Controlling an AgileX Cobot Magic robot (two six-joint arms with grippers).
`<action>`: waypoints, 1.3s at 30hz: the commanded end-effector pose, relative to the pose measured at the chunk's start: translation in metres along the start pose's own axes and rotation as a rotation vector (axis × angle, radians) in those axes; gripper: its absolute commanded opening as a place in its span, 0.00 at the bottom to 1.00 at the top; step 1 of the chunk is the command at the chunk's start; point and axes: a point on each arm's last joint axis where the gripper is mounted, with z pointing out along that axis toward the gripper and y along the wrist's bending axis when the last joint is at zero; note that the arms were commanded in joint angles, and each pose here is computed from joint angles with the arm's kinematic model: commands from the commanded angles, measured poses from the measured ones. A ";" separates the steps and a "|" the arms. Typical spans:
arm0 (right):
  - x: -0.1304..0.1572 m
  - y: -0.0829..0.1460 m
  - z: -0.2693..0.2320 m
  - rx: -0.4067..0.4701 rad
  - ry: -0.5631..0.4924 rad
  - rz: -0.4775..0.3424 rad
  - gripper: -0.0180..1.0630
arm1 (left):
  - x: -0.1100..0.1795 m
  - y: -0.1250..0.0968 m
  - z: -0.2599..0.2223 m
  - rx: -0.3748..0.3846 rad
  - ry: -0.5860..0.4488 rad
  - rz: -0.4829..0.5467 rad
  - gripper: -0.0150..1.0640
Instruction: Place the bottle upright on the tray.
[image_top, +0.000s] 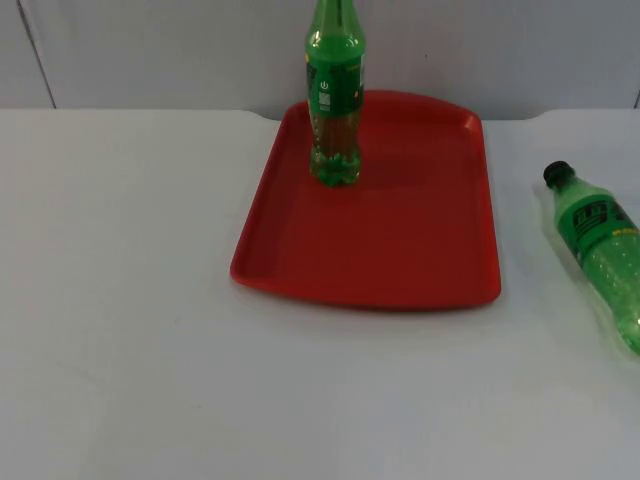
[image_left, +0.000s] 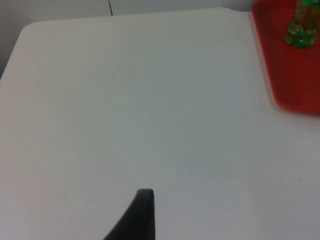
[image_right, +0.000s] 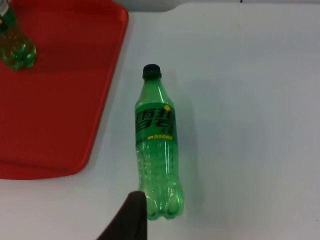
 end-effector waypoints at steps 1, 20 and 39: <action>-0.016 0.001 0.024 0.003 0.028 0.002 0.99 | 0.001 0.000 0.001 -0.008 0.001 -0.002 0.99; -0.078 0.008 0.151 0.003 0.304 -0.040 0.99 | 0.001 0.000 0.001 -0.008 0.001 -0.002 0.99; -0.056 0.027 0.290 -0.007 0.622 -0.071 0.99 | 0.001 0.000 0.001 -0.008 0.001 -0.002 0.99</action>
